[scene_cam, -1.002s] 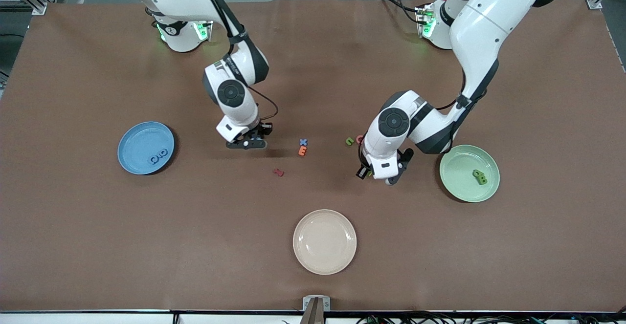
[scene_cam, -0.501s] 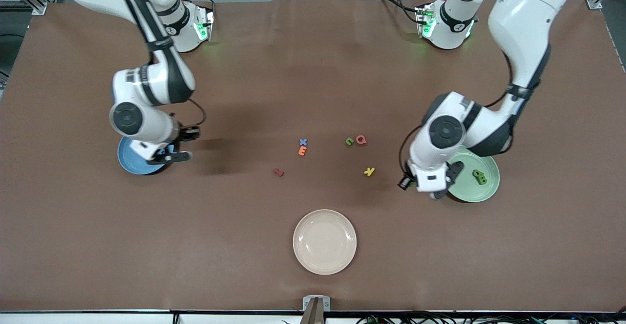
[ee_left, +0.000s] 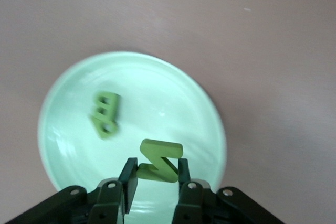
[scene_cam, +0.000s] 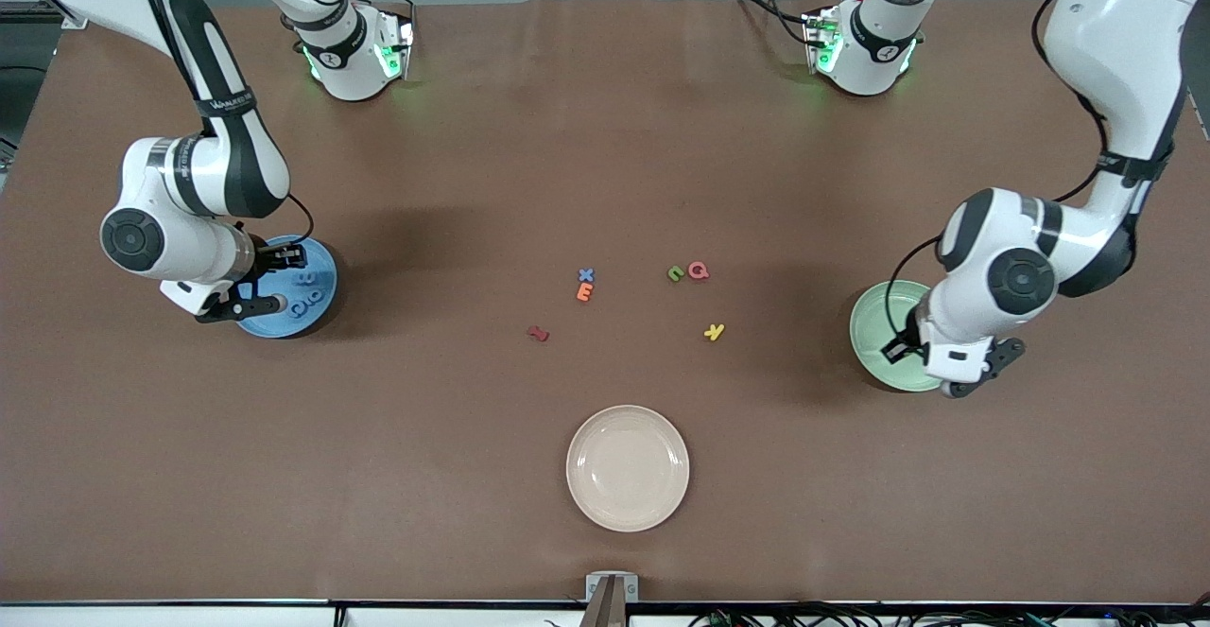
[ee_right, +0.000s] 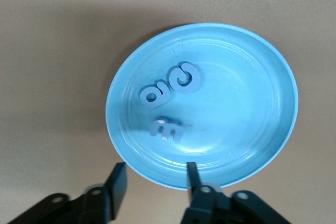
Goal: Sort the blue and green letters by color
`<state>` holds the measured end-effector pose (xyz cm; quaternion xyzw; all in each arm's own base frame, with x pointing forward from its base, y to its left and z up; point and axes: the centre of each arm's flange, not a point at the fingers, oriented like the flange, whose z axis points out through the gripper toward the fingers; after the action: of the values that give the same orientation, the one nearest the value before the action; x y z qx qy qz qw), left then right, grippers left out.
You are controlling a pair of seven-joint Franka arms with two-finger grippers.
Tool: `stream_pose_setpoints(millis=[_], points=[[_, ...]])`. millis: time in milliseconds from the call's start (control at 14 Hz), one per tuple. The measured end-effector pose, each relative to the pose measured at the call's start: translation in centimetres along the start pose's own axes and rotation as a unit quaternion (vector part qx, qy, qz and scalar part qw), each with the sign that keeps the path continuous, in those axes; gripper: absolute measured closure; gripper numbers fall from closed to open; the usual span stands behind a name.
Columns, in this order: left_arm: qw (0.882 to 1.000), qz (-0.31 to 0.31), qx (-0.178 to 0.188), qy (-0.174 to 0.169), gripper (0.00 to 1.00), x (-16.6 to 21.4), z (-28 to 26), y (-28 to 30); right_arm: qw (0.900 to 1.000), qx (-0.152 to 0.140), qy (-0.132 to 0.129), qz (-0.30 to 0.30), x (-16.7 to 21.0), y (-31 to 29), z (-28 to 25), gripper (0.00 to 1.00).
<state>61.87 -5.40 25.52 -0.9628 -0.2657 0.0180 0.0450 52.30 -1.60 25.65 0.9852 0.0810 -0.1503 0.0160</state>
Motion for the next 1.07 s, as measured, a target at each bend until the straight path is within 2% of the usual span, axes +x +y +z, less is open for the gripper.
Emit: stream_pose_setpoints(millis=[286, 501, 716, 931, 1074], points=[[0.999, 0.038, 0.007, -0.013, 0.65, 1.7, 1.2, -4.4, 1.000, -0.001, 0.000, -0.008, 0.2, -1.3, -0.2, 0.01], [0.998, 0.060, 0.010, -0.025, 0.65, 2.0, 2.3, -6.0, 0.999, 0.013, 0.007, 0.039, 1.0, -5.4, -0.9, 0.00], [0.997, 0.076, 0.002, -0.032, 0.65, 3.6, 3.6, -8.8, 0.994, 0.031, 0.019, 0.106, 1.8, -13.9, -2.4, 0.00], [0.996, 0.078, -0.004, -0.033, 0.65, 3.7, 4.2, -8.9, 0.983, 0.062, 0.031, 0.171, 1.9, -22.2, -4.0, 0.00], [0.996, 0.082, -0.006, -0.031, 0.65, 3.5, 4.0, -8.4, 0.971, 0.073, 0.050, 0.222, 2.0, -27.0, -5.0, 0.00]])
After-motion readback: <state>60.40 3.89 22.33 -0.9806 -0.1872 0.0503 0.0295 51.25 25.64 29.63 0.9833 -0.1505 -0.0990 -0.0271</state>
